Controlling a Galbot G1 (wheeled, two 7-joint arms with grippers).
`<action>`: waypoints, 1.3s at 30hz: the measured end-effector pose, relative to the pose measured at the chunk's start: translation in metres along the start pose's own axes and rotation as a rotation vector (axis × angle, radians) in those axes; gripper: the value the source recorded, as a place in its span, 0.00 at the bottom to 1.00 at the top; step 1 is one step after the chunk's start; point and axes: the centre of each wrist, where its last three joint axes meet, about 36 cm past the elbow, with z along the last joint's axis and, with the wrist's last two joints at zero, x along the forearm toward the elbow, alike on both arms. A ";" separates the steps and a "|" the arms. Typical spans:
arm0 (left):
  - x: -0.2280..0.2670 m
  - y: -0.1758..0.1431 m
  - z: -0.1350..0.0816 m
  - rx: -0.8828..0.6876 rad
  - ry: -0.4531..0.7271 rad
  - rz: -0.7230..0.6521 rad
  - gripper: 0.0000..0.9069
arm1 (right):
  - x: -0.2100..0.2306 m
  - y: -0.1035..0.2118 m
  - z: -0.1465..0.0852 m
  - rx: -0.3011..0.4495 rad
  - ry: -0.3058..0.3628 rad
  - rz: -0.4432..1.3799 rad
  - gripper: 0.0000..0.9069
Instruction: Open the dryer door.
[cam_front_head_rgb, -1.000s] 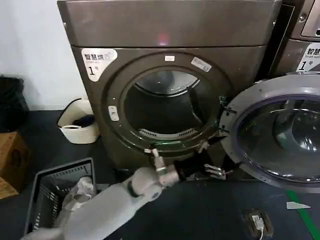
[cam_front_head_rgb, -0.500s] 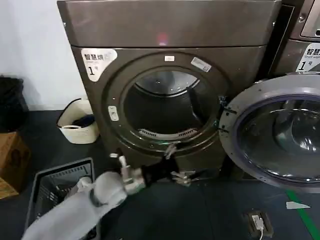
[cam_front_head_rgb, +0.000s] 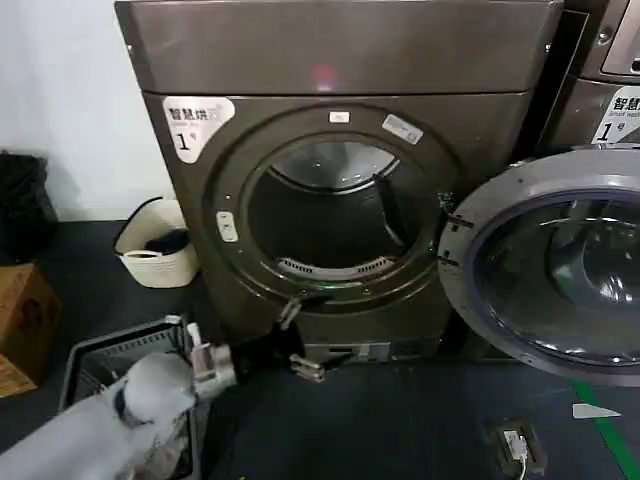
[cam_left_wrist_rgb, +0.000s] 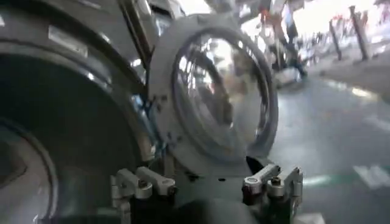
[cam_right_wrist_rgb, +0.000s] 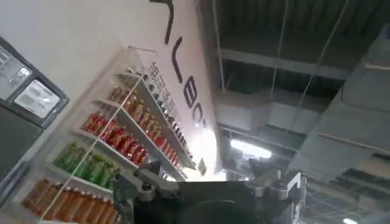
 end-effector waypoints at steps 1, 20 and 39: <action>0.005 0.002 0.000 -0.010 0.021 0.001 1.00 | 0.000 -0.002 -0.001 0.004 -0.004 0.005 1.00; 0.115 0.036 0.010 -0.115 0.605 -0.012 1.00 | -0.005 -0.022 -0.003 0.031 -0.026 0.060 1.00; 0.168 0.059 0.002 -0.045 1.087 0.036 1.00 | -0.010 -0.023 0.006 0.020 -0.018 0.065 1.00</action>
